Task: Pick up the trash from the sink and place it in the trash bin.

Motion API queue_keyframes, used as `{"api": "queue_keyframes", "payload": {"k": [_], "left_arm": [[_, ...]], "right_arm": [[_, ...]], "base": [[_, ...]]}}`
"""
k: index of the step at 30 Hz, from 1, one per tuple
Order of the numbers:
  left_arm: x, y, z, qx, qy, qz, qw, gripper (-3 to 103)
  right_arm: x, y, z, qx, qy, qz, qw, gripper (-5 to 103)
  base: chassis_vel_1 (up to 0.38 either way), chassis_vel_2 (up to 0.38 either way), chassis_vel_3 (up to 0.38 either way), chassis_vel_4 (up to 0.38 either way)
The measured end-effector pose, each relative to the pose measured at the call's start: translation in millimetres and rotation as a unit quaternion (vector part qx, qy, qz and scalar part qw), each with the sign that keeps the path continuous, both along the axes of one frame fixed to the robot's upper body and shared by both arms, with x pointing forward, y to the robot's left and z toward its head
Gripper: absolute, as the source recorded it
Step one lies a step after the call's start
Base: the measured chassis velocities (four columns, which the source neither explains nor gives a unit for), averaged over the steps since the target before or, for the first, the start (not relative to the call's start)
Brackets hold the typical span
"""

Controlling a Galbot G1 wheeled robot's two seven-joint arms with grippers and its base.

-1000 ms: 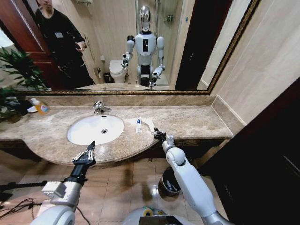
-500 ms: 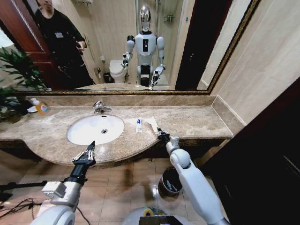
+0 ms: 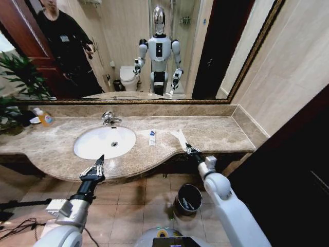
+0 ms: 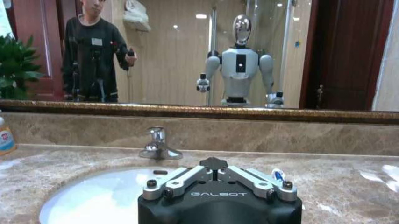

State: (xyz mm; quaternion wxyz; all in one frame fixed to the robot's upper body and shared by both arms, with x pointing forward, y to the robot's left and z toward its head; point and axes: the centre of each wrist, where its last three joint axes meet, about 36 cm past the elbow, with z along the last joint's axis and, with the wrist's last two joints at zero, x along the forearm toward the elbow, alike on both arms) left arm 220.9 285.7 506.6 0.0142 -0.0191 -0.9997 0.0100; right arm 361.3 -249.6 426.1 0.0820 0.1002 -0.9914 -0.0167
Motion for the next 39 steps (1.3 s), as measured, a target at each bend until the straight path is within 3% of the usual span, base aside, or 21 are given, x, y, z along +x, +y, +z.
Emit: {"api": "queue_keyframes", "payload": {"k": [10, 21, 26, 39], "left_arm": [[0, 0, 0, 0.000, 0.000, 0.000, 1.0000, 0], [0, 0, 0, 0.000, 0.000, 0.000, 1.0000, 0], [0, 0, 0, 0.000, 0.000, 0.000, 1.0000, 0], [0, 0, 0, 0.000, 0.000, 0.000, 1.0000, 0]], "right_arm": [[-59, -26, -3, 0.010, 0.014, -0.021, 1.000, 0], [-129, -45, -51, 0.017, 0.046, -0.046, 0.998, 0], [-130, -48, -103, -0.013, 0.063, -0.059, 0.996, 0], [-100, -49, -202, -0.006, 0.158, -0.091, 0.983, 0]], "base": [[0.000, 0.000, 0.000, 0.000], [0.000, 0.000, 0.000, 0.000], [0.000, 0.000, 0.000, 0.000], [0.000, 0.000, 0.000, 0.000]]}}
